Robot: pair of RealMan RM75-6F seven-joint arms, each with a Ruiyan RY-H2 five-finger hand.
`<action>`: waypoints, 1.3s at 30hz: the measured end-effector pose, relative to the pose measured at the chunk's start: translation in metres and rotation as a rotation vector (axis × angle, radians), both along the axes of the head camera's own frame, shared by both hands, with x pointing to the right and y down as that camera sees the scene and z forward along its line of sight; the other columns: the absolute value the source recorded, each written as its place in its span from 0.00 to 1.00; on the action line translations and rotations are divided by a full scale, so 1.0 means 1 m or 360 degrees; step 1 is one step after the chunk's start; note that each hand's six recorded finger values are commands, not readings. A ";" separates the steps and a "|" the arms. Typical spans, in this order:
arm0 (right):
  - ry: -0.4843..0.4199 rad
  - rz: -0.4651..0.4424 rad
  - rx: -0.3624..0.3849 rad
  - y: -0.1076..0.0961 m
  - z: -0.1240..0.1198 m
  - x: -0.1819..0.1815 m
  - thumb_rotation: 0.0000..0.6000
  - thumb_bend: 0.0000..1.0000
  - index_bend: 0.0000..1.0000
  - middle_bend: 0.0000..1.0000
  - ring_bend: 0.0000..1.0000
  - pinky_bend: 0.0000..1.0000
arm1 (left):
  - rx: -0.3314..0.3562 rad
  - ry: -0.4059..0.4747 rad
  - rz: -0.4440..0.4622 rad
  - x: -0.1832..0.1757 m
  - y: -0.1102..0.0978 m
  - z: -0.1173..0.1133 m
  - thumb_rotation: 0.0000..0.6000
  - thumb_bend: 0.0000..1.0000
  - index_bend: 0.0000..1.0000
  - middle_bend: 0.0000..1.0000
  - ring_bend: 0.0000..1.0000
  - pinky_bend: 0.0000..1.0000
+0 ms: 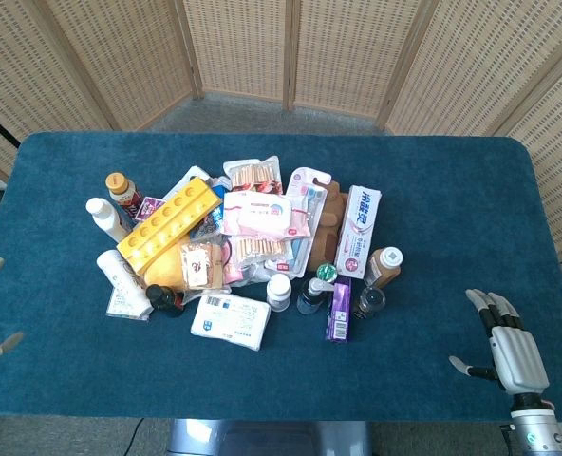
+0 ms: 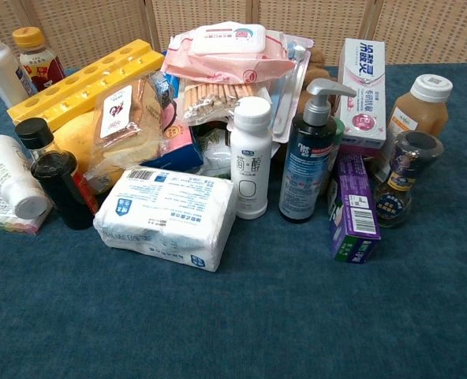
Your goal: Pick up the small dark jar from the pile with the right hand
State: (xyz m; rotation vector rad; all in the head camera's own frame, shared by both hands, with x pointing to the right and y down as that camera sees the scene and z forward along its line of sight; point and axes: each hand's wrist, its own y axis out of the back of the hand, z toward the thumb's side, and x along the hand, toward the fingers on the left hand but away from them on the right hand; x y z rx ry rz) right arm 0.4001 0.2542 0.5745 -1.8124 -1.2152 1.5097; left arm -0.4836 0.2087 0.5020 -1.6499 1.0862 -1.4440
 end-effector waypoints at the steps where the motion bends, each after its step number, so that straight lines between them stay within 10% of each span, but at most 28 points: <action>1: -0.0009 0.0007 0.0000 0.000 -0.001 0.000 1.00 0.00 0.00 0.00 0.00 0.00 | -0.0003 0.0004 0.0006 0.001 0.000 0.001 1.00 0.08 0.00 0.00 0.00 0.00; 39: -0.0625 0.0210 -0.0188 -0.014 0.073 -0.094 1.00 0.00 0.00 0.00 0.00 0.00 | 0.0042 0.0020 -0.0048 -0.008 0.001 -0.014 1.00 0.08 0.00 0.00 0.00 0.00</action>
